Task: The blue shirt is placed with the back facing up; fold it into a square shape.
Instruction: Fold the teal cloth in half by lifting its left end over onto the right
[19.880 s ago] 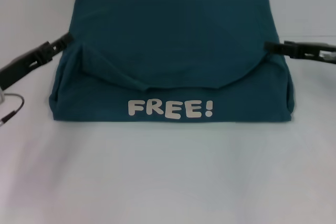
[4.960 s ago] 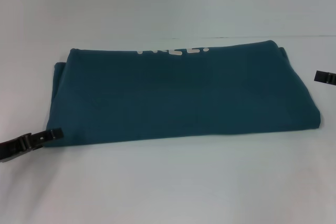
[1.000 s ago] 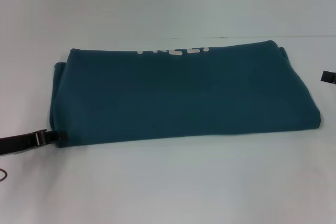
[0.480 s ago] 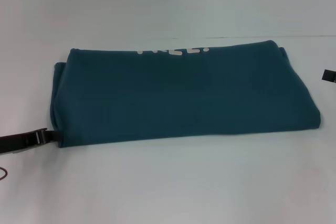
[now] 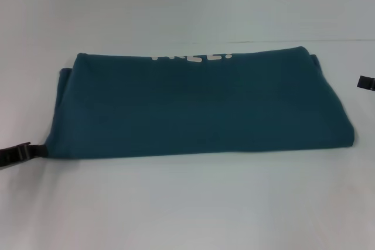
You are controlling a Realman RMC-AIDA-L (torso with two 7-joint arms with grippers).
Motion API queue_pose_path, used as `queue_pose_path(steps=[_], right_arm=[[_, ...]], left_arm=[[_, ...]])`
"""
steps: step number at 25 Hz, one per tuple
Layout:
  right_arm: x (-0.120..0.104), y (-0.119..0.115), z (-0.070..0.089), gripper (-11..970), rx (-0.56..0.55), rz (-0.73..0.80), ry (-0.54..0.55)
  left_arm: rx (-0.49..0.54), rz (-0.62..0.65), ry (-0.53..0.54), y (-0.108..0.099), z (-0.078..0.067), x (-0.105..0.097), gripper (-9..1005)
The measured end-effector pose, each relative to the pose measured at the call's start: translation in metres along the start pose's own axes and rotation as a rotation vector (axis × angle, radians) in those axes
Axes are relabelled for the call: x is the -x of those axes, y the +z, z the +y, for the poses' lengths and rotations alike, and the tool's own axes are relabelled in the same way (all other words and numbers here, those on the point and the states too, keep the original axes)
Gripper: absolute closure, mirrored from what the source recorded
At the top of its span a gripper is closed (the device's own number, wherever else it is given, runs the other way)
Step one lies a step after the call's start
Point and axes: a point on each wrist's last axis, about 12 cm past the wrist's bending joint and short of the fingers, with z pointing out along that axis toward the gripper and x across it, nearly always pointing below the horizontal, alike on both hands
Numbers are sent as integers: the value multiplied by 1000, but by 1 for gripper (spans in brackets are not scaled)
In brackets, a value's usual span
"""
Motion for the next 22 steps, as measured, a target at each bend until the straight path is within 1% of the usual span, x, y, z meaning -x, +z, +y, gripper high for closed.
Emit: queue_pose_path(steps=[11,22], right_arm=[[0,8,4,91,13,1,-2],[0,9,4,90,6,-3,-4]], left_arm=[[36,-30,-24,-14,13,-2,980],[69,-55,-55,-26,24,-7,979]])
